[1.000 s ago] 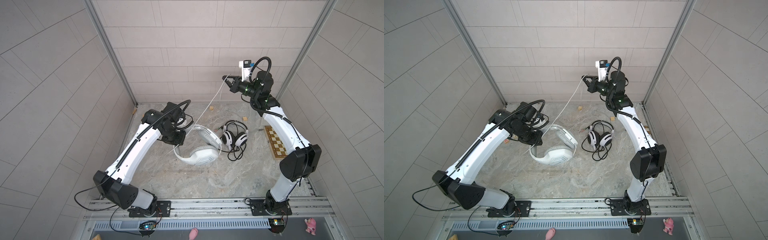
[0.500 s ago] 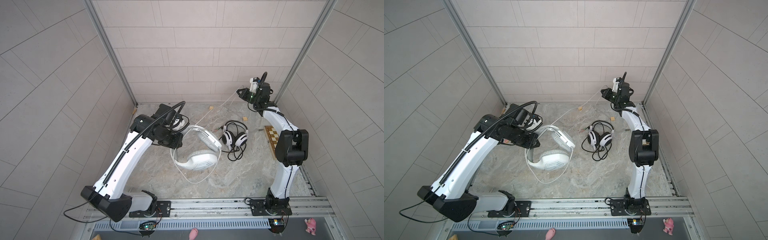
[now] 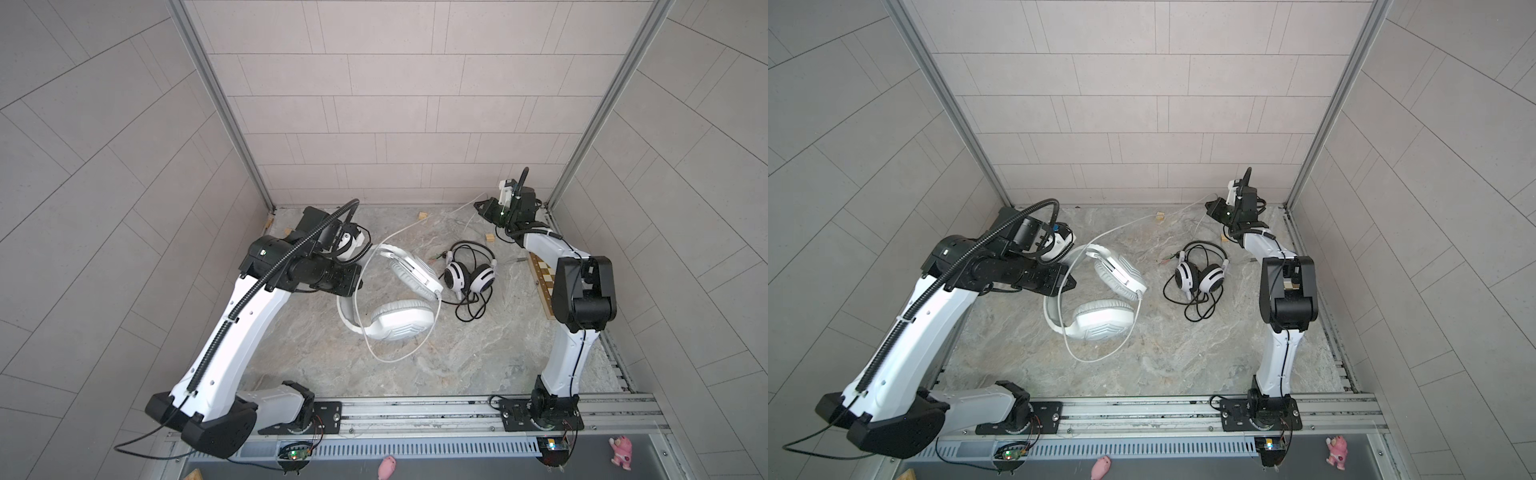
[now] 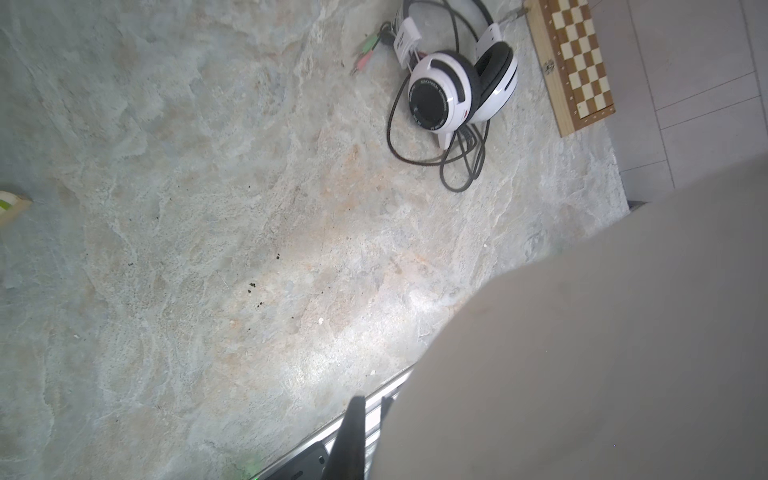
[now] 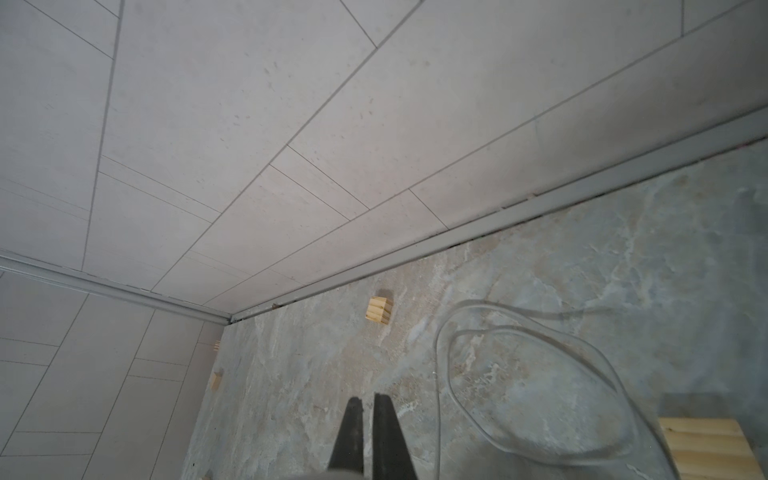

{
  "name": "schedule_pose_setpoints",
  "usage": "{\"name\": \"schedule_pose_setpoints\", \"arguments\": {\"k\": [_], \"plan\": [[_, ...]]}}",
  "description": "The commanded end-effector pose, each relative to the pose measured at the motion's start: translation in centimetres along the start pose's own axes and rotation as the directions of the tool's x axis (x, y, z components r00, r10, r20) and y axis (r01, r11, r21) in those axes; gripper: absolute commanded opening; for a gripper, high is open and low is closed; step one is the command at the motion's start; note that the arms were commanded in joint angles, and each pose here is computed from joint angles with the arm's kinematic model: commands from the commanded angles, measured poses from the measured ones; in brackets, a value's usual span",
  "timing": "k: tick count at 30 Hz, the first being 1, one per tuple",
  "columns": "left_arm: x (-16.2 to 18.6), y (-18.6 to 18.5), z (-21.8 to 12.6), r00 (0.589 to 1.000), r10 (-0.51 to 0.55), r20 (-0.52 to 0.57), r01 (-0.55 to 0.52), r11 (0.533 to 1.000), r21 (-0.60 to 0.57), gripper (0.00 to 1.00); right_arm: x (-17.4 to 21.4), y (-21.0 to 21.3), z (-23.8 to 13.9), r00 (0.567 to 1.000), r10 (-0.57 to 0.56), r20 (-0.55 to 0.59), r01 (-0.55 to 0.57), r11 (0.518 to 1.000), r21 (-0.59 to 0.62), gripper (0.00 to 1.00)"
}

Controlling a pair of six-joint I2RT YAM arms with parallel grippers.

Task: Wrap the headphones

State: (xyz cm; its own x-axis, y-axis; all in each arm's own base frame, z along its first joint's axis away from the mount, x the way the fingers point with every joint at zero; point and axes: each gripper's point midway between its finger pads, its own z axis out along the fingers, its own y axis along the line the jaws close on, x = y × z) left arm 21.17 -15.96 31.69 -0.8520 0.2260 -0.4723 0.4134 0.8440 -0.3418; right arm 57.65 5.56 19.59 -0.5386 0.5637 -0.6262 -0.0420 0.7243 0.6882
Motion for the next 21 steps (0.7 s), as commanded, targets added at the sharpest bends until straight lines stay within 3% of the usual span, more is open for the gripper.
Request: {"name": "schedule_pose_setpoints", "arguments": {"k": [1,7,11,21], "plan": [[-1.8,-2.0,-2.7,0.992,0.011,0.128,-0.020,0.997,0.069,0.00,0.3,-0.7,-0.3,1.000,-0.014,0.024,0.014,1.000,0.005,0.00],[-3.4,-2.6,-4.0,0.982,0.006,0.191,-0.021,0.997,0.075,0.00,3.1,-0.1,-0.3,1.000,-0.010,-0.007,0.009,0.999,-0.042,0.00],[-4.7,-3.0,-4.5,0.973,-0.006,0.230,-0.014,0.996,0.086,0.00,4.9,1.7,-0.9,0.997,-0.065,-0.035,0.064,0.997,-0.048,0.00],[-8.8,-2.0,-8.4,0.899,-0.058,0.433,0.055,0.998,0.020,0.00,11.2,4.8,-3.7,0.980,-0.174,-0.097,0.168,0.983,-0.069,0.00]]}}
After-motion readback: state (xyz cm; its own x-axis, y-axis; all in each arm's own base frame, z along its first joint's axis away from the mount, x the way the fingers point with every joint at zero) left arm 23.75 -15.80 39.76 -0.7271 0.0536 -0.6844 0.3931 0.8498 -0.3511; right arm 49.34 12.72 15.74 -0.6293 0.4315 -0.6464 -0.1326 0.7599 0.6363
